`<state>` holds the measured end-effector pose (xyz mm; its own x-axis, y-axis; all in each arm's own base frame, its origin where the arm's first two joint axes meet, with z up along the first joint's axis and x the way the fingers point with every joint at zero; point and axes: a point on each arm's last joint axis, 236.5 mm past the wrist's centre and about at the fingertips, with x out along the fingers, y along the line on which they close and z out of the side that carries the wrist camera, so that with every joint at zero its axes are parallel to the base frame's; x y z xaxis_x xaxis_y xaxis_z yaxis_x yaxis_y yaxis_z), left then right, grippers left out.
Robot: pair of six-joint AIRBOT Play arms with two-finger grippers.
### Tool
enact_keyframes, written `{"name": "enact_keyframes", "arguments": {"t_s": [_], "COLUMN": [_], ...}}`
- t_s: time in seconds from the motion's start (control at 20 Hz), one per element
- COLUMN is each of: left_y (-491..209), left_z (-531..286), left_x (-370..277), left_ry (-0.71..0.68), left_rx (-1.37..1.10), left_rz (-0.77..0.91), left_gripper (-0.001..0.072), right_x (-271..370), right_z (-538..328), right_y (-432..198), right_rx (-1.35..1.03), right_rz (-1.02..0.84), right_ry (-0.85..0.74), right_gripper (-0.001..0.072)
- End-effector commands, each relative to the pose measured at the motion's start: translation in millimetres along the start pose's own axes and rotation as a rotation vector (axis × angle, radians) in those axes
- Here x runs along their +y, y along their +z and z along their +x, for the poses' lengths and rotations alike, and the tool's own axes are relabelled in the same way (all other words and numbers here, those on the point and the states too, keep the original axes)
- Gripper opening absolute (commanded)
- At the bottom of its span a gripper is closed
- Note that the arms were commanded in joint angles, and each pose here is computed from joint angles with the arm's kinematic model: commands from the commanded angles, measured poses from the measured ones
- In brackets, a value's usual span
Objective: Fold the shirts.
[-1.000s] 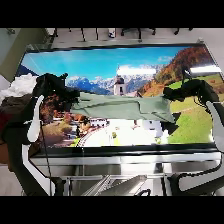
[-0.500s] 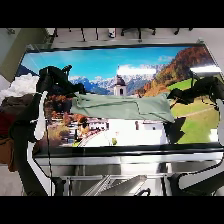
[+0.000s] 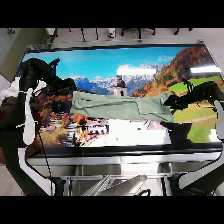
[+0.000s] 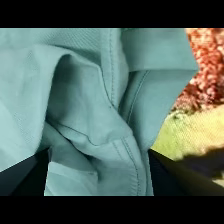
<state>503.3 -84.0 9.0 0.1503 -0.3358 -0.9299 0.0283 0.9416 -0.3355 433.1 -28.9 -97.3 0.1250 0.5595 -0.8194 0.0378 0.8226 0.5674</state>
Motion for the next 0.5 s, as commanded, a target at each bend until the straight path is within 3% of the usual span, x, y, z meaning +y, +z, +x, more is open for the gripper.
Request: {"name": "enact_keyframes", "arguments": {"t_s": [0.0,0.45], "left_y": [1,7], "left_z": [-26,-41], "left_x": [4,-4], "left_ry": [0.002,-0.001], "left_rx": [-0.038,-0.090], "left_rz": [-0.025,-0.010], "left_gripper": [0.0696,0.0696], "right_x": [-8,-9], "right_z": [-19,-37], "right_y": [9,-14], "right_rx": [-0.040,0.065], "right_rz": [0.002,0.002], "right_ry": [-0.009,0.016], "right_gripper": [0.0695,0.0699]}}
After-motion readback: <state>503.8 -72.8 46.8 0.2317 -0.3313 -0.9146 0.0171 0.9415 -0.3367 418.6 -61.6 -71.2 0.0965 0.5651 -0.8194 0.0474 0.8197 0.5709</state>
